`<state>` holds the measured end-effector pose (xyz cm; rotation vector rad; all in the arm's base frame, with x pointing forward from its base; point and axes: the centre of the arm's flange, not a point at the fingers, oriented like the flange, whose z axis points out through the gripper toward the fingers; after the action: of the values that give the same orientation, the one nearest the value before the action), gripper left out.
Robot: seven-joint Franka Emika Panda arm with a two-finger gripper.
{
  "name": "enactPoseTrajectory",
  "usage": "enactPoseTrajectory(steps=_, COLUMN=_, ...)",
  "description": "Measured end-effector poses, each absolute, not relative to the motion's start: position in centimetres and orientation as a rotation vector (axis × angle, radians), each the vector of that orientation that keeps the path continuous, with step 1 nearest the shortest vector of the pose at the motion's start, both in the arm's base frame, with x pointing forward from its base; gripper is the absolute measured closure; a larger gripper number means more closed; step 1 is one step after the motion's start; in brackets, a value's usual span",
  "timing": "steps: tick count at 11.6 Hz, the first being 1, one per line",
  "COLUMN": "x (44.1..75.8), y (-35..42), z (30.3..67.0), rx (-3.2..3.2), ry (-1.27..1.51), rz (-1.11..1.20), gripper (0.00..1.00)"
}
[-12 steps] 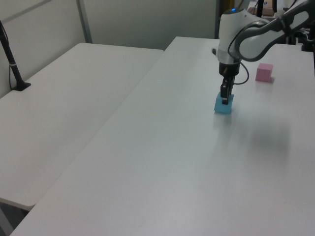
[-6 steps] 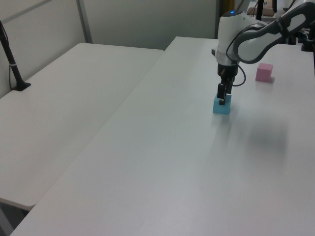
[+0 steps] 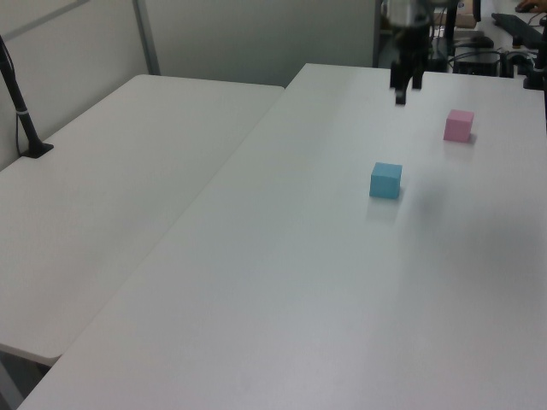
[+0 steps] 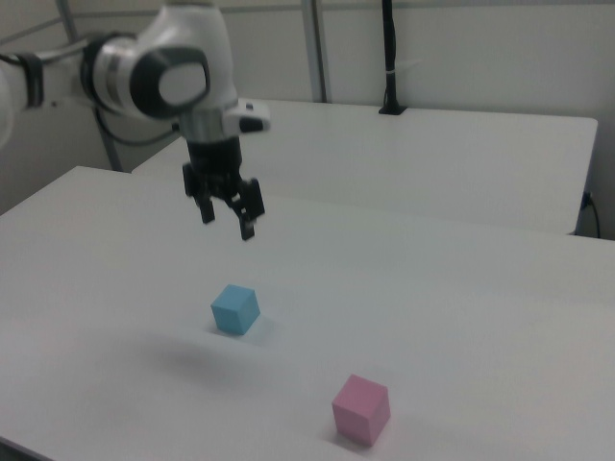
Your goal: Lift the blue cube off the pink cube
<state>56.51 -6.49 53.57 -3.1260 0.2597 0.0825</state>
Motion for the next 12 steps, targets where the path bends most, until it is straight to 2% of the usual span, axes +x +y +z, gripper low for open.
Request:
enactPoseTrajectory(steps=2, x=54.1, y=-8.8, z=59.7, rx=-3.106, ry=0.333, rz=0.100, gripper=0.00)
enactPoseTrajectory(steps=4, x=52.3, y=-10.1, z=63.0, rx=-3.097, ry=0.370, rz=0.084, gripper=0.00)
enactPoseTrajectory(steps=6, x=51.4, y=-11.8, z=64.1, rx=-3.127, ry=0.381, rz=0.054, gripper=0.00)
enactPoseTrajectory(steps=9, x=52.5, y=-13.1, z=64.5, rx=-3.179, ry=0.266, rz=-0.089, gripper=0.00)
enactPoseTrajectory(steps=12, x=53.2, y=-12.6, z=64.0, rx=-3.184, ry=0.245, rz=-0.097, gripper=0.00)
